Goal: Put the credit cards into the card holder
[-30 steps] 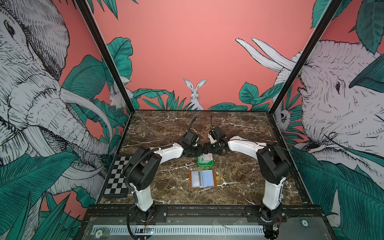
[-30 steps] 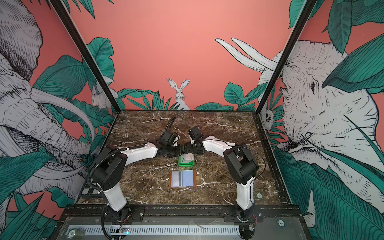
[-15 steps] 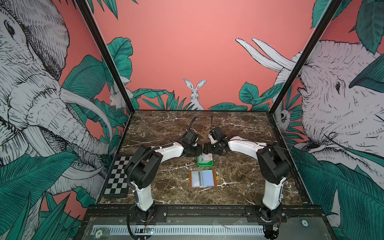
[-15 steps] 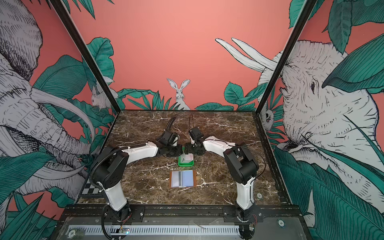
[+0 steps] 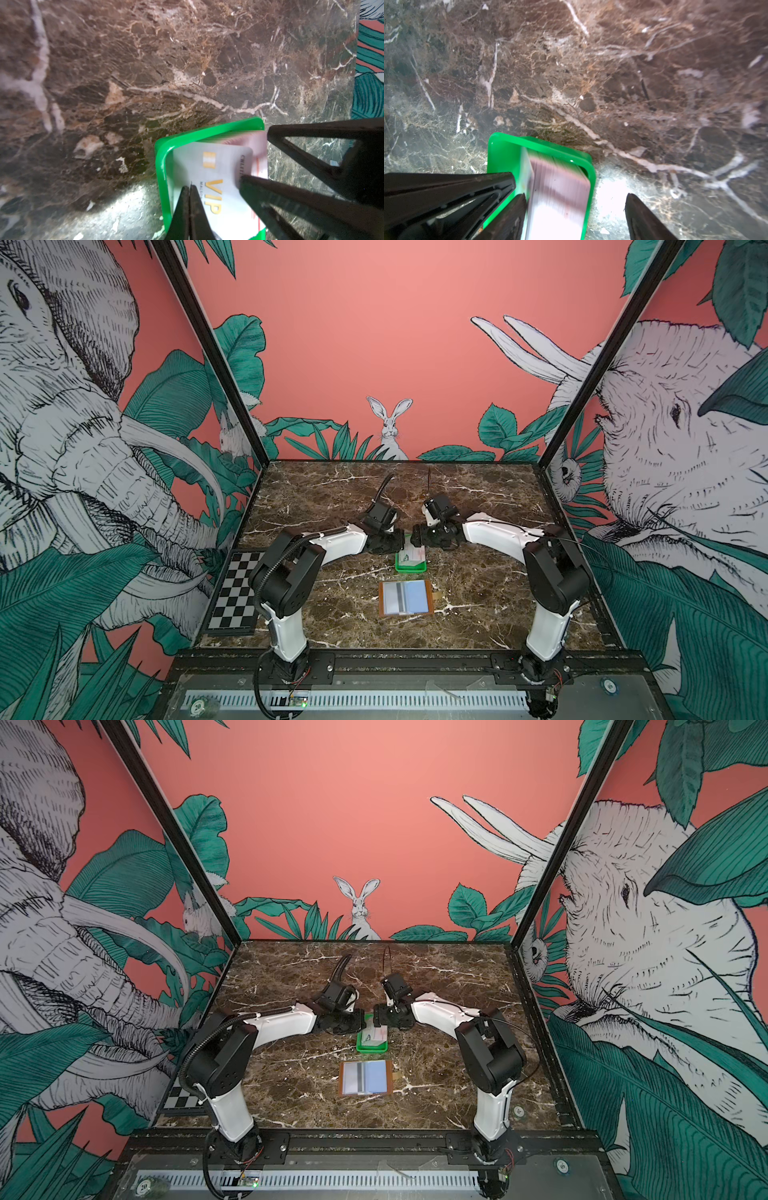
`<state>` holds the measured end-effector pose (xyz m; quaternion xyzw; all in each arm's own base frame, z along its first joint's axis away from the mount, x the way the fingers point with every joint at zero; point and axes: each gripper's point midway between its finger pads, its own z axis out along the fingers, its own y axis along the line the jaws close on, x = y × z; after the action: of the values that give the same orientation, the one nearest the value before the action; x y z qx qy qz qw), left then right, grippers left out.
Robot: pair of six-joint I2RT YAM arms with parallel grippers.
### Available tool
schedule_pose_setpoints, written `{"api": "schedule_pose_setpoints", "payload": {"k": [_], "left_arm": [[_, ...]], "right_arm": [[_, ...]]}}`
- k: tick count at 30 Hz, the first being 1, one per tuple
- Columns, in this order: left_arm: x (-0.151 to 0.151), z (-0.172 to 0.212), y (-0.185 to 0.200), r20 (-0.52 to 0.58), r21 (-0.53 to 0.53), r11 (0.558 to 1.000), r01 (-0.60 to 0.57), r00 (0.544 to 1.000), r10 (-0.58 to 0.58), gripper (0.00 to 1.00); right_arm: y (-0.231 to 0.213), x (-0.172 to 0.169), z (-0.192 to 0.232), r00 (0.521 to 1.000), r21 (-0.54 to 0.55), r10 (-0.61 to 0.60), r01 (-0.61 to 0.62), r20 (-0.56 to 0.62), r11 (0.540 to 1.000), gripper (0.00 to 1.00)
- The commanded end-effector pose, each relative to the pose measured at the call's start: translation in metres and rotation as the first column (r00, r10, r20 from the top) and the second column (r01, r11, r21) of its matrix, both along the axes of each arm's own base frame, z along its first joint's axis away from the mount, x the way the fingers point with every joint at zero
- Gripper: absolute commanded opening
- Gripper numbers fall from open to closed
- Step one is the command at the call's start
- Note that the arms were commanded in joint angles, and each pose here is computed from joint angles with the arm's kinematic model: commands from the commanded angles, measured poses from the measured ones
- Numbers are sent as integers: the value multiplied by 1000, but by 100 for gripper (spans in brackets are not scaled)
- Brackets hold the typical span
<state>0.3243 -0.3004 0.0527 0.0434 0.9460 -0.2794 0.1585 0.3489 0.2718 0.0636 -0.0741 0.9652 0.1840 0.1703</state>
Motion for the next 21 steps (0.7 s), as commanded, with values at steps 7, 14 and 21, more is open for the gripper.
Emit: {"api": "schedule_pose_setpoints", "payload": {"k": [7, 14, 21], "left_arm": [[-4, -8, -6, -37, -48, 999, 17, 999, -19, 9], [-5, -12, -7, -45, -54, 998, 15, 999, -17, 9], [-4, -11, -7, -45, -55, 998, 12, 999, -14, 9]], "right_arm": [[-8, -3, 9, 1000, -7, -3, 3, 12, 1000, 74], [-4, -5, 24, 999, 36, 2, -4, 33, 999, 73], [1, -8, 35, 999, 97, -11, 7, 41, 995, 58]]}}
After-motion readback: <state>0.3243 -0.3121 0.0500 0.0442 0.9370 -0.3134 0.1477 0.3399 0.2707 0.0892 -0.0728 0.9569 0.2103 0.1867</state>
